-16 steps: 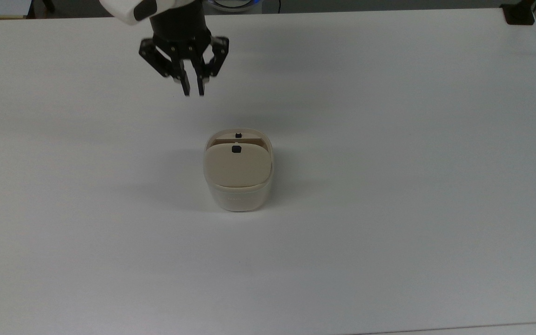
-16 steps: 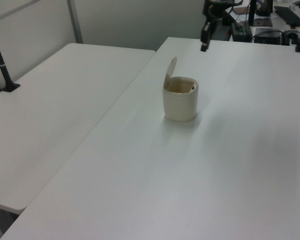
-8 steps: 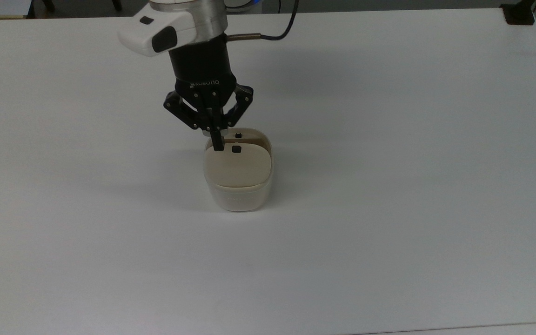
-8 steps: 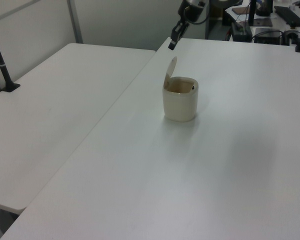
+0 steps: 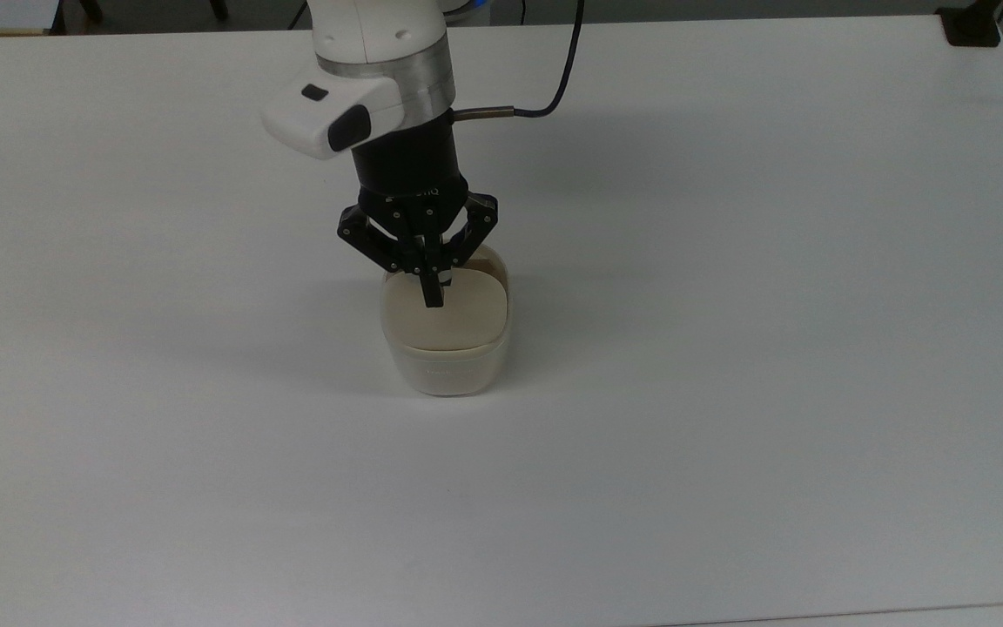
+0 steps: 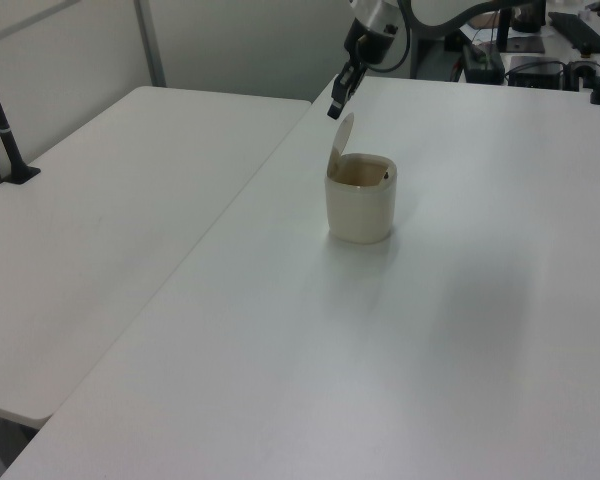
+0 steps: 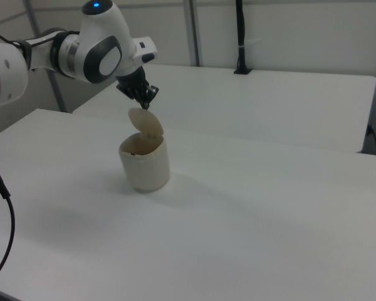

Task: Close the trash bin
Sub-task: 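Push the open lid down onto the bin rim with the gripper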

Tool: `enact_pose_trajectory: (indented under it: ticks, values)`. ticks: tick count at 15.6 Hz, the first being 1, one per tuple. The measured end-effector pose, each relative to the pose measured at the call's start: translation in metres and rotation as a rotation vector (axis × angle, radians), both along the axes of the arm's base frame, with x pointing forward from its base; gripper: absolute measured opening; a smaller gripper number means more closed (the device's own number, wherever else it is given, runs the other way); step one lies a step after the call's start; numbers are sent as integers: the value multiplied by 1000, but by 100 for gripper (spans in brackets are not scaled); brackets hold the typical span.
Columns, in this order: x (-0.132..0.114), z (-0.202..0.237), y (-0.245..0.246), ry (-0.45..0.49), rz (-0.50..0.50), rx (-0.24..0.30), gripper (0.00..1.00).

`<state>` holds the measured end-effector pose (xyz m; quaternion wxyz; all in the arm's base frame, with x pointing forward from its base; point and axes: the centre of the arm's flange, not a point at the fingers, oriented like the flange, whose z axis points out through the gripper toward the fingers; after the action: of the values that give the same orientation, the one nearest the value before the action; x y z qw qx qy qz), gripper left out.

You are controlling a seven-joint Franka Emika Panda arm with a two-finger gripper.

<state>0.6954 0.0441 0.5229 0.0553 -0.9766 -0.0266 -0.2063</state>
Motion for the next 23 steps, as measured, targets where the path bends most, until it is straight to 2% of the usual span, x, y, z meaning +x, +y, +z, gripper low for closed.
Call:
enact_pose_trajectory:
  ticks: [4,8,14,23]
  values:
    - [-10,-17,1,136,98,-30,1]
    - [-16,-35,1,208,132,-36,1]
    - [-16,-75,2,273,161,-46,1]
    - [-15,-83,8,283,183,-83,1]
